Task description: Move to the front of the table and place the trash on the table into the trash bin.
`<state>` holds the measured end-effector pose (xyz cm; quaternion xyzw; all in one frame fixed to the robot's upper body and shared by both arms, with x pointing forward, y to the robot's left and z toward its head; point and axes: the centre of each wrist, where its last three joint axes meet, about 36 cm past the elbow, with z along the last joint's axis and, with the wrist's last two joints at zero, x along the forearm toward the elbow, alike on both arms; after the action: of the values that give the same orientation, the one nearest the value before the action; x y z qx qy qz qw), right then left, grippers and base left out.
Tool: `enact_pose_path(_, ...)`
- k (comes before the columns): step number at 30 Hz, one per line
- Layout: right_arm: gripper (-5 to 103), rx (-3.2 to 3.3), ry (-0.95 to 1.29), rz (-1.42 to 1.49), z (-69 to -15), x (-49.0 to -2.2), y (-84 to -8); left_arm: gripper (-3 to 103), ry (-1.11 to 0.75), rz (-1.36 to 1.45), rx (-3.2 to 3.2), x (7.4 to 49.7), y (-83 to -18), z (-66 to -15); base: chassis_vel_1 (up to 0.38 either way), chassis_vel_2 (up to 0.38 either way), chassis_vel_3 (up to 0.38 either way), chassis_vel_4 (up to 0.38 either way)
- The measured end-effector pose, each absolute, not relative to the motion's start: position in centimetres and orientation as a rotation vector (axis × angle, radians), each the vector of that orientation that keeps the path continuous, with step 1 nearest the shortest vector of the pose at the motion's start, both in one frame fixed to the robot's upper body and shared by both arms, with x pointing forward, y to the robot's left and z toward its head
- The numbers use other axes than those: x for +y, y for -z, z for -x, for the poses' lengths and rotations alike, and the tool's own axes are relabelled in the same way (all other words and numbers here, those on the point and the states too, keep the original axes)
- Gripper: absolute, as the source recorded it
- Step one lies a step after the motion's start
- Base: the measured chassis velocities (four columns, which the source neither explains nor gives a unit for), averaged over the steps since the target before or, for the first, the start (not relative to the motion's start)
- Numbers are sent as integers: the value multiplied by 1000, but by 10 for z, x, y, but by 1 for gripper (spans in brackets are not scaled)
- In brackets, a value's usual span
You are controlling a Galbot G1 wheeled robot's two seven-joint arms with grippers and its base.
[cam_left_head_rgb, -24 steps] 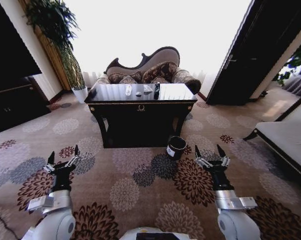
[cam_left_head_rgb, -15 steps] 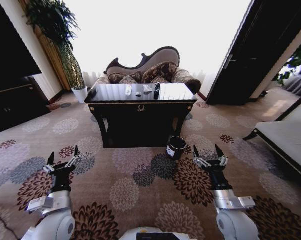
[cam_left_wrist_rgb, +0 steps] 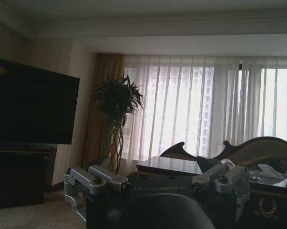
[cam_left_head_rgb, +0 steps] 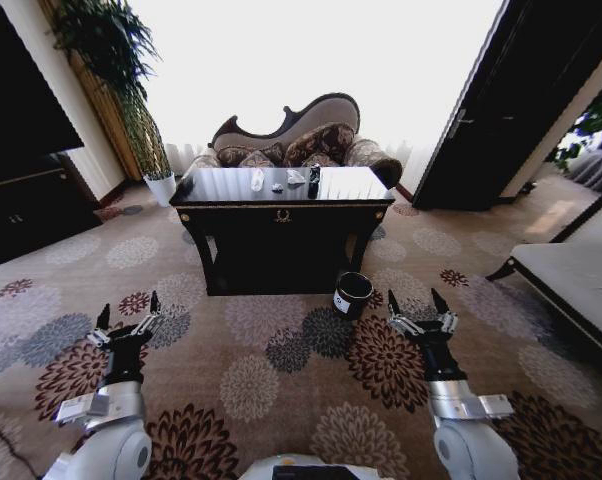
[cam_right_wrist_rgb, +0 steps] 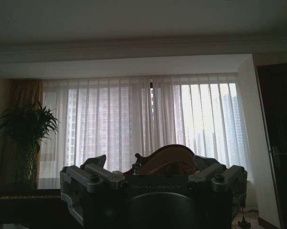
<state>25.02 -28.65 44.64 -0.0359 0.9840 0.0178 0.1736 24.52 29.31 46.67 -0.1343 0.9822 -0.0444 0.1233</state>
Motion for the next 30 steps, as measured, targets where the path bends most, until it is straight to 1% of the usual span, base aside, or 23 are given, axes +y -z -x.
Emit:
enact_pose_path(12,100,2790,-61,97,-248,-291,-450,100,114,382,2859,294,-470,-245,0,0,0,0)
enact_pose_path(21,100,2799,-68,112,-251,-290,-451,100,144,366,2869,294,-474,-247,0,0,0,0)
enact_pose_path(30,100,2823,-10,117,-249,-296,-460,100,135,323,2862,296,-484,-248,0,0,0,0)
